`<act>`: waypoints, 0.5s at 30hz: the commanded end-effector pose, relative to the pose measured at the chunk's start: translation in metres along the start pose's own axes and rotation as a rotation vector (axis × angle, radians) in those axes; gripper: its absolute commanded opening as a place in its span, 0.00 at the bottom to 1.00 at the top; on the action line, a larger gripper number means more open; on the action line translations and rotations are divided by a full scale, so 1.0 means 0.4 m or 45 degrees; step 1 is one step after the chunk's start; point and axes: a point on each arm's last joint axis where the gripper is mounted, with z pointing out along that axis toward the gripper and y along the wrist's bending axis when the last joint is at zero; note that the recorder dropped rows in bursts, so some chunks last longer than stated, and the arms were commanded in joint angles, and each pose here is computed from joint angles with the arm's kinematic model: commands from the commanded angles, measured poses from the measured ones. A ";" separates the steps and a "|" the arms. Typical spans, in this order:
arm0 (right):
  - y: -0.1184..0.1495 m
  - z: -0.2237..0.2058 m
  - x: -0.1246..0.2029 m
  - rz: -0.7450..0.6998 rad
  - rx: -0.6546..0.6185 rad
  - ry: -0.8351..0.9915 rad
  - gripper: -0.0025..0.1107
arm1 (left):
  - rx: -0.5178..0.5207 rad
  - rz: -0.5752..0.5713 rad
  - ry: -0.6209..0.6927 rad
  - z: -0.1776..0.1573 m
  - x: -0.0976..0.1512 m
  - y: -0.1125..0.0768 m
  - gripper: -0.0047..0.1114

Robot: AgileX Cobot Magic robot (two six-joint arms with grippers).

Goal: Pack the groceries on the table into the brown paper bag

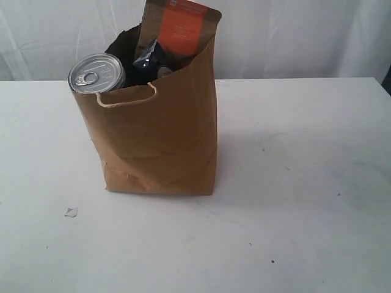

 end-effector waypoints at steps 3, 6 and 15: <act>0.000 0.001 0.004 -0.004 0.002 -0.003 0.02 | 0.008 0.002 0.001 0.002 0.004 -0.001 0.04; 0.000 0.001 0.004 -0.004 0.002 -0.003 0.02 | 0.008 0.002 0.001 0.002 0.004 -0.001 0.04; 0.000 0.001 0.004 -0.004 0.002 -0.003 0.02 | 0.111 0.049 0.004 0.001 0.005 -0.012 0.04</act>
